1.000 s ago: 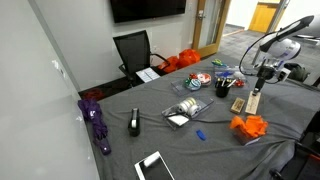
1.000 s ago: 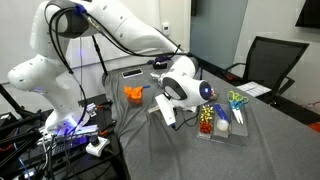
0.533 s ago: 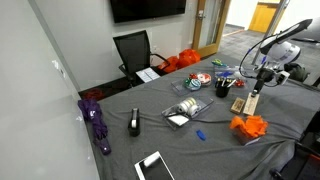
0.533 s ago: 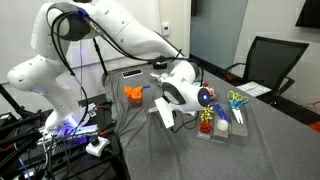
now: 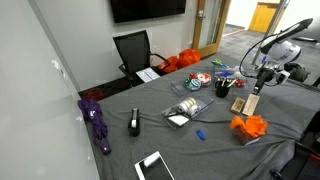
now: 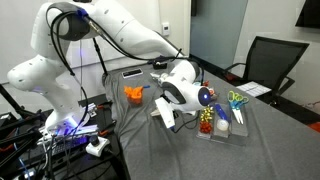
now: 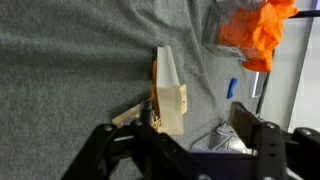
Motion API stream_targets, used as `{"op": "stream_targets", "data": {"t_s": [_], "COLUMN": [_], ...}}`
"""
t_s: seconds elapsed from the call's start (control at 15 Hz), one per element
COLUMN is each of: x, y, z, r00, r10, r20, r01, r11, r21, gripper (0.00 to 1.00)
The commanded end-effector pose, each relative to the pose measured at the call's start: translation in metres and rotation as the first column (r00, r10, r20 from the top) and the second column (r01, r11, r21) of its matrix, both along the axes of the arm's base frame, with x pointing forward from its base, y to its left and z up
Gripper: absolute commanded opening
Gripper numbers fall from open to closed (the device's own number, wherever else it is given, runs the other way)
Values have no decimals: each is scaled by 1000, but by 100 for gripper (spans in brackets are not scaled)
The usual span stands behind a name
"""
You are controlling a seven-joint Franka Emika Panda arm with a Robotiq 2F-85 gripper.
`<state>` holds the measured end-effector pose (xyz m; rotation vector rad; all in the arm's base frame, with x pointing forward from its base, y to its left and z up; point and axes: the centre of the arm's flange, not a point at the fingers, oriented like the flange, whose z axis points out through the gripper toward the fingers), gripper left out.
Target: Pick the light wooden rectangular object from the clear container and put it on the table below the dark rectangular wooden object
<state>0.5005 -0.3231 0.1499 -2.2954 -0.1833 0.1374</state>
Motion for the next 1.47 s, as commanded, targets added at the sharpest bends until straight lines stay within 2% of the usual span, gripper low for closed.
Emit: {"op": "stream_targets", "data": {"t_s": [0.0, 0.4, 0.6, 0.8, 1.07, 1.4], "x": [-2, 3, 8, 17, 29, 32], "y": [-4, -5, 2, 19, 38, 53], "z": [8, 16, 25, 36, 57, 85], "r00": [999, 997, 994, 984, 967, 955], "r10": [28, 59, 66, 72, 113, 174], "r20": [32, 54, 92, 161, 229, 242], "r01": [-27, -54, -49, -26, -11, -24], "r11": [999, 994, 984, 962, 915, 856], "r21": [-37, -93, -170, -271, -404, -517], "gripper": [100, 100, 100, 100, 100, 100]}}
